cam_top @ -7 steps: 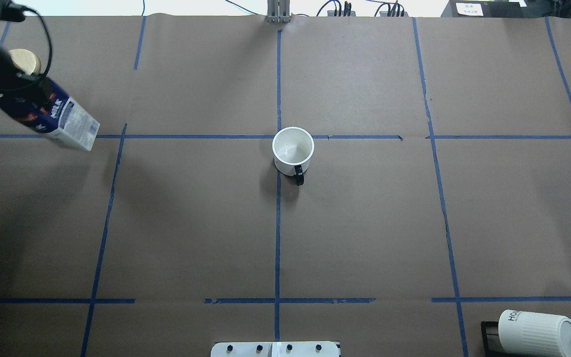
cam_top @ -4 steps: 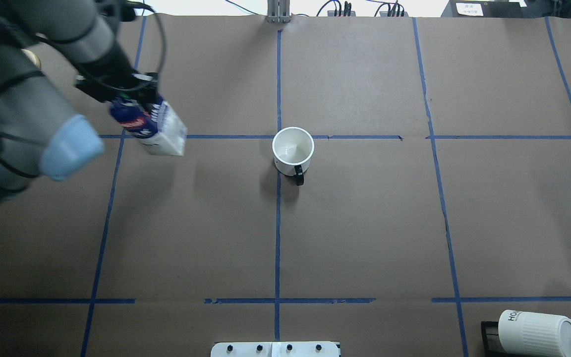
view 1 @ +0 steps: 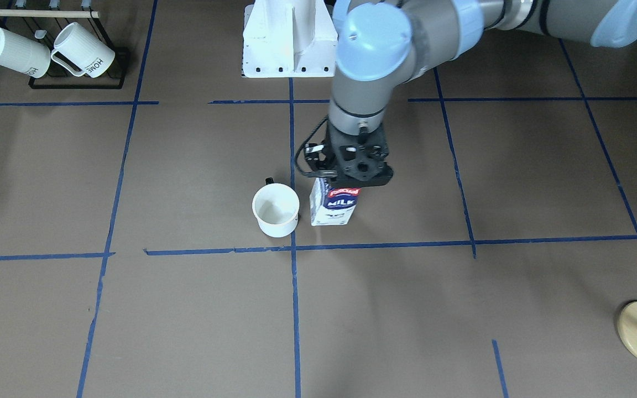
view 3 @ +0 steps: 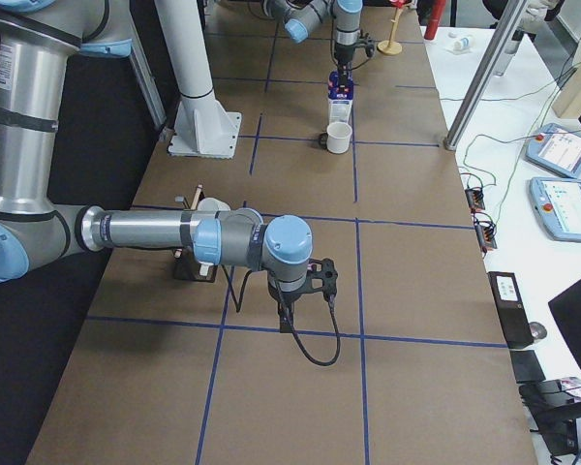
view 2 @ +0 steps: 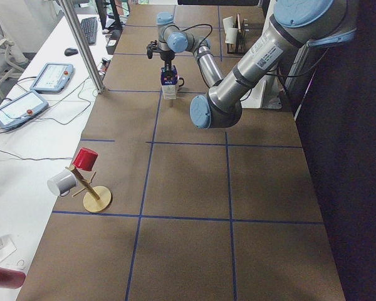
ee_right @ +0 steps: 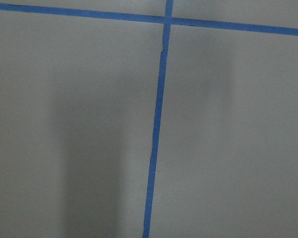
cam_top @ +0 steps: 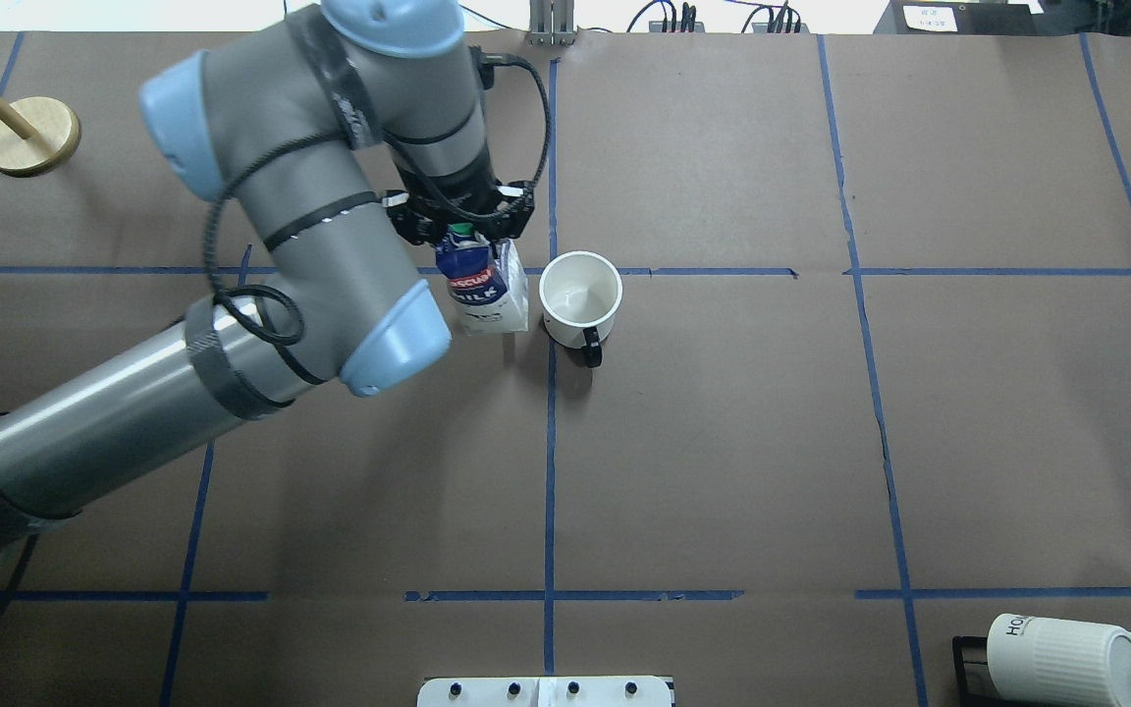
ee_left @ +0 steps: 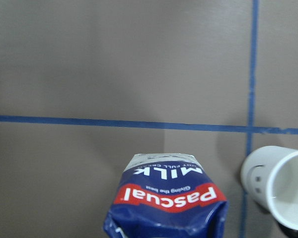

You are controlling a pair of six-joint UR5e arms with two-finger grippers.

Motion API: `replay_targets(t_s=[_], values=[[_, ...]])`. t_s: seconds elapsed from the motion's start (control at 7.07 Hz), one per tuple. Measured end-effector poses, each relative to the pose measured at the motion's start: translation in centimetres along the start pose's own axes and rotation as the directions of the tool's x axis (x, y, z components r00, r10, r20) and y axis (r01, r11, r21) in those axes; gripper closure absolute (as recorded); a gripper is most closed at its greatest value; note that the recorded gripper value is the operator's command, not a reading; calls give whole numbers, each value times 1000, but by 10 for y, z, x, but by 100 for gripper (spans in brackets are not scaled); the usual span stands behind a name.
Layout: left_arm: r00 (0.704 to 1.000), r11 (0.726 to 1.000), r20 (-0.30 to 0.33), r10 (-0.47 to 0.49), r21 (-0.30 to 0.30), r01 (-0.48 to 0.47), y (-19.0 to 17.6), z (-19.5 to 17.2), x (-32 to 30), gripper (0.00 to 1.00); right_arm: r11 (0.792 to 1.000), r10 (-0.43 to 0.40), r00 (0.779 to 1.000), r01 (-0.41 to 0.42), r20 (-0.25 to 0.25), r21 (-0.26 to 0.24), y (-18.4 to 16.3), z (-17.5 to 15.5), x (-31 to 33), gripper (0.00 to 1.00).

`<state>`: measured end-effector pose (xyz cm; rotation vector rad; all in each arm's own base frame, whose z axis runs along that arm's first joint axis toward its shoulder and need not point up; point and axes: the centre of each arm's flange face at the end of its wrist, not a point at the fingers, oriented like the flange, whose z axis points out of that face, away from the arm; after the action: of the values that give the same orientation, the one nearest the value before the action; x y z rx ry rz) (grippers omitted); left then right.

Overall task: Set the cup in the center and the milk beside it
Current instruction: 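Carry the milk carton with the left gripper beside the mug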

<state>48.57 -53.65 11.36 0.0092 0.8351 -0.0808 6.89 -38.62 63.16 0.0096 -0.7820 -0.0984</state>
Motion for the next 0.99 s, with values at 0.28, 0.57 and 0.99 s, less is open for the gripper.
replay_targets(t_s=[0.28,0.57,0.99], values=[[1000,1000,8,-1,0,1,1,16,13,50,1000,-2,1000,2,2,1,0,0,0,0],[1000,1000,23,7,-4,-7,5,30,16,1,1000,-5,1000,5,1,1,0,-1,-1,0],[998,998,19,61,17,-61,10,27,18,0,1000,-7,1000,7,0,4,-1,-2,-2,0]])
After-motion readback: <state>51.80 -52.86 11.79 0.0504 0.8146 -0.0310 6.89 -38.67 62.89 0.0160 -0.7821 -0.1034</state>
